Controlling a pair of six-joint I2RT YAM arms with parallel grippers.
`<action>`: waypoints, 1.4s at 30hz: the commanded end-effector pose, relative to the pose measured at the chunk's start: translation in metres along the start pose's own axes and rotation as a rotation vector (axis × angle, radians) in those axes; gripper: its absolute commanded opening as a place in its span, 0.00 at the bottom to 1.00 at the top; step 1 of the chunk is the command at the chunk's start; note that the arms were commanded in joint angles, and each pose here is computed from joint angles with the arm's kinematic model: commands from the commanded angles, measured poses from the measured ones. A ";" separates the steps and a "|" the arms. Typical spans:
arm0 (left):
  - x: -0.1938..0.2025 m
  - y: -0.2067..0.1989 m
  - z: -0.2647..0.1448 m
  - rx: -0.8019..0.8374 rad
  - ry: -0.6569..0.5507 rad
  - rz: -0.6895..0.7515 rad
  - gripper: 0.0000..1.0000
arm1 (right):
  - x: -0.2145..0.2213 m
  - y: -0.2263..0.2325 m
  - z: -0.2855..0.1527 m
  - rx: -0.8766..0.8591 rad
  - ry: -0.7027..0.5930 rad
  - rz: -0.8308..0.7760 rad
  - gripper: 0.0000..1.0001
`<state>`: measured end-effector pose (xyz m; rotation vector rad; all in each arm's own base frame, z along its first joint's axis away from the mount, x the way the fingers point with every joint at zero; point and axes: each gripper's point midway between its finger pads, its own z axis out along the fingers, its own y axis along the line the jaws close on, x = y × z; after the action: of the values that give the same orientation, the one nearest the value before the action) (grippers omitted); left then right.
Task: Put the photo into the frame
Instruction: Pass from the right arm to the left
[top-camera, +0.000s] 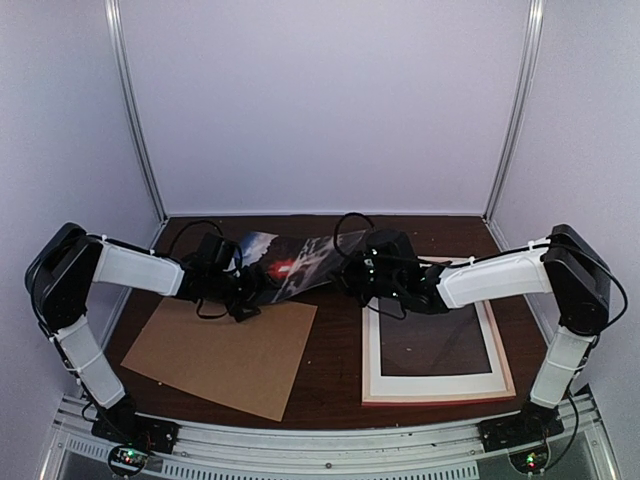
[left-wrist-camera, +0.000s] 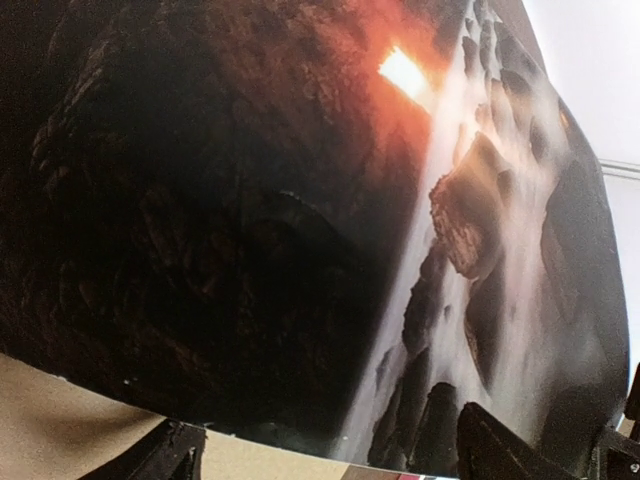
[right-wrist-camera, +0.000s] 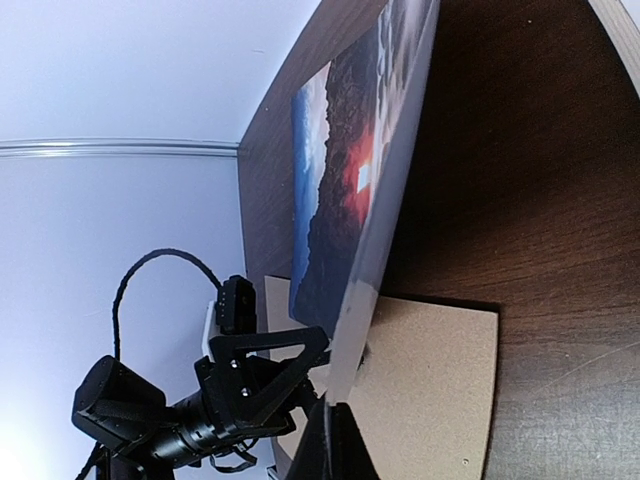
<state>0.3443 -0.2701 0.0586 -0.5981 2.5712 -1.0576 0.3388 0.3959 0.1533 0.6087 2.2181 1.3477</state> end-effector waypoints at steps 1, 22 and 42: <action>-0.004 -0.014 0.001 0.060 -0.045 -0.039 0.87 | -0.002 0.007 -0.009 -0.025 -0.026 0.004 0.00; 0.003 -0.012 -0.006 0.062 -0.109 -0.086 0.88 | 0.001 0.008 -0.009 -0.041 -0.021 0.019 0.00; -0.021 -0.033 -0.003 0.187 -0.229 -0.097 0.73 | 0.008 0.006 -0.016 -0.031 -0.007 0.011 0.00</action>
<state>0.3543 -0.2731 0.0660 -0.7931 2.3604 -1.1020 0.3276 0.3936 0.1492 0.6281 2.2153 1.3581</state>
